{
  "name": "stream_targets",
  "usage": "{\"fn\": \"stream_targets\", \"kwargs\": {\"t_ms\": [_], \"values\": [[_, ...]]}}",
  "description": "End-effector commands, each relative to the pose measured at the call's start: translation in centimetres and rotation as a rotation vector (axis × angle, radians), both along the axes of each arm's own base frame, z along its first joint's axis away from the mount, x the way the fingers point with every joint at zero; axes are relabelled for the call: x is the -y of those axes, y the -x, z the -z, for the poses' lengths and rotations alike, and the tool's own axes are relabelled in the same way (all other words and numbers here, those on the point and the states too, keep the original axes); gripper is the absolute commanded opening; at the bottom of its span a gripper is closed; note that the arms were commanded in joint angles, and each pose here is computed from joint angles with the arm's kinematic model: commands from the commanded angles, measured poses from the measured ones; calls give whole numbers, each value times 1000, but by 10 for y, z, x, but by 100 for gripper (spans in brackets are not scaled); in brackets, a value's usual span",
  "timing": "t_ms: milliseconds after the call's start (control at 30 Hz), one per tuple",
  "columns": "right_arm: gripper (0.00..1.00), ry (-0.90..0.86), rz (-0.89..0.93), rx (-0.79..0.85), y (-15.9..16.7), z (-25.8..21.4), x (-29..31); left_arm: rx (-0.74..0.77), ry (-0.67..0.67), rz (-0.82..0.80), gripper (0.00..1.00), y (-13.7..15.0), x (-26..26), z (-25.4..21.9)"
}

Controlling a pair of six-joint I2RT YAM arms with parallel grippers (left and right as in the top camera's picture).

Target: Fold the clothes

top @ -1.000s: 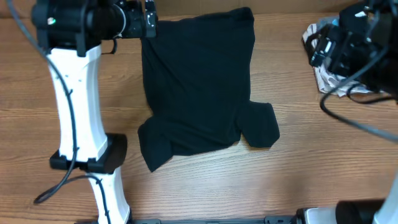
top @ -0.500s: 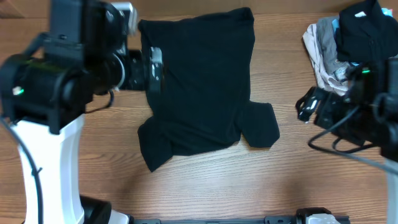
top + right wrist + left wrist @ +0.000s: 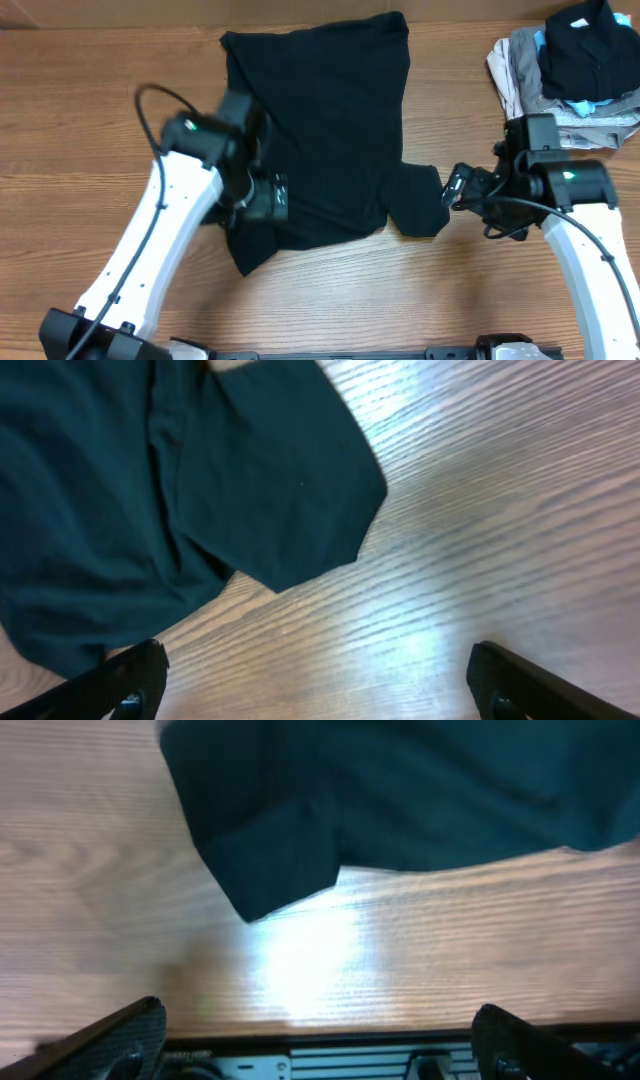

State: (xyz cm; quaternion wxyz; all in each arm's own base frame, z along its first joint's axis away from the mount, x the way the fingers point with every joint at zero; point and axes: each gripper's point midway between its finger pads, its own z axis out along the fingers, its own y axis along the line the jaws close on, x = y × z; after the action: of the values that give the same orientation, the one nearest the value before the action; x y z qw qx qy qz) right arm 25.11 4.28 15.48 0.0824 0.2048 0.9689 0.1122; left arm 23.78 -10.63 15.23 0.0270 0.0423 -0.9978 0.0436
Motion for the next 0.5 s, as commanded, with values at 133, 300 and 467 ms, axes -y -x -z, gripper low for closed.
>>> {"fn": "stream_targets", "kwargs": {"t_ms": [133, 300, 467], "values": [[100, -16, -33, 14, -5, 6, -3, -126, -67, -196, 97, 43, -10, 70], [100, -17, -53, 31, -8, 5, -4, -123, -45, -346, 94, 54, -13, 108], [100, -18, -65, 36, -8, 5, -5, -59, -9, -408, 86, 44, -14, 132]]}}
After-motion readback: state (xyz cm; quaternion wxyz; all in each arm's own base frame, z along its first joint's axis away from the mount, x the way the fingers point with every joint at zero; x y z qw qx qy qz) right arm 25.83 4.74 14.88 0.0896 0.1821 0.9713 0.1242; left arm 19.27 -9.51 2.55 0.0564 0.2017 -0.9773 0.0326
